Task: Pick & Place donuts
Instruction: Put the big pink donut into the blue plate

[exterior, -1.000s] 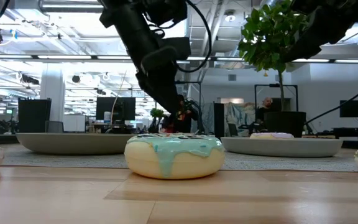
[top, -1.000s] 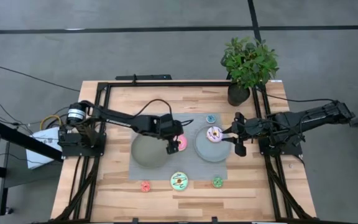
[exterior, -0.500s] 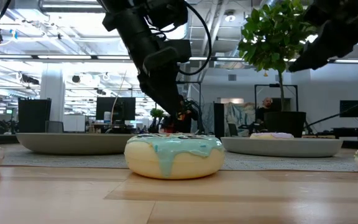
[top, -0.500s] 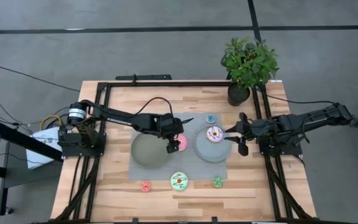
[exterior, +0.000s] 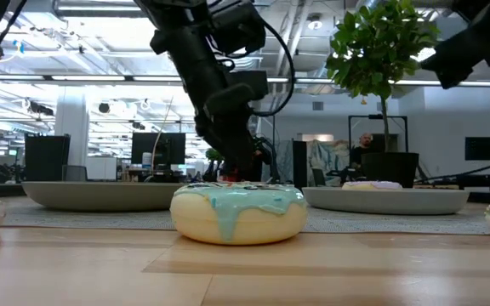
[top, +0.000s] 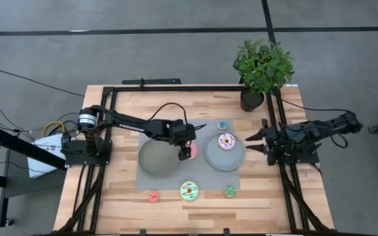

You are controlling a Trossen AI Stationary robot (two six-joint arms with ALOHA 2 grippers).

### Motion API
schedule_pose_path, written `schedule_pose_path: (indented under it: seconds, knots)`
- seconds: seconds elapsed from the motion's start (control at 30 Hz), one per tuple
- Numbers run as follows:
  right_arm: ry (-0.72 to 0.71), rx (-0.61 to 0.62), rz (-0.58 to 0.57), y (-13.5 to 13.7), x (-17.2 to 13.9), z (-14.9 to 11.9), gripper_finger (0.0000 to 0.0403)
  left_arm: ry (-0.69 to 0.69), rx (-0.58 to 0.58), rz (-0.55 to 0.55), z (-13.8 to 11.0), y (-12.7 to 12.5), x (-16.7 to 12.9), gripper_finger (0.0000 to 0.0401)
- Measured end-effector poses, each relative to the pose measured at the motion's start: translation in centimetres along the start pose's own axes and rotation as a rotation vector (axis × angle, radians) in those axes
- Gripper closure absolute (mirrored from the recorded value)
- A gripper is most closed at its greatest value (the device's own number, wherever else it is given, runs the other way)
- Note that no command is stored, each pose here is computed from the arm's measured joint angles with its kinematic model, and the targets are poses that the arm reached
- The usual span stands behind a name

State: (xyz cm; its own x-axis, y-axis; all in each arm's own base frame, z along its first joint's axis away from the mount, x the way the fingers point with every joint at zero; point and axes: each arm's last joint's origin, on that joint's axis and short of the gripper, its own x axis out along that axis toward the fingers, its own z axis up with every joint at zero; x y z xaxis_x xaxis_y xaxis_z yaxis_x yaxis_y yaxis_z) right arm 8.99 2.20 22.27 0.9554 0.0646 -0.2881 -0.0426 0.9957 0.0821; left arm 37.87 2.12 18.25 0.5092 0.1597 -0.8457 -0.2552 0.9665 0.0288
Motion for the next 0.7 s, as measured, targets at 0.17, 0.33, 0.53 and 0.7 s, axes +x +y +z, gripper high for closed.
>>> schedule_pose_path:
  seconds: [0.17, 0.33, 0.53, 0.7]
  knots:
    - [-0.015, 0.0, 0.018, 0.14, -0.1, 0.04, 0.027, 0.027, -0.007, 0.016, 0.2, 0.65, 0.24, 0.0097]
    - [-0.012, 0.0, 0.013, 0.1, -0.08, 0.01, 0.0268, 0.058, -0.007, 0.021, -0.08, 0.8, 0.75, 0.0097]
    - [-0.012, 0.001, 0.013, 0.1, -0.08, 0.01, 0.027, 0.058, -0.005, 0.021, -0.08, 0.8, 0.89, 0.0097]
    - [-0.014, 0.002, 0.013, 0.1, -0.08, 0.03, 0.0268, 0.059, -0.001, 0.02, -0.09, 0.78, 0.89, 0.0097]
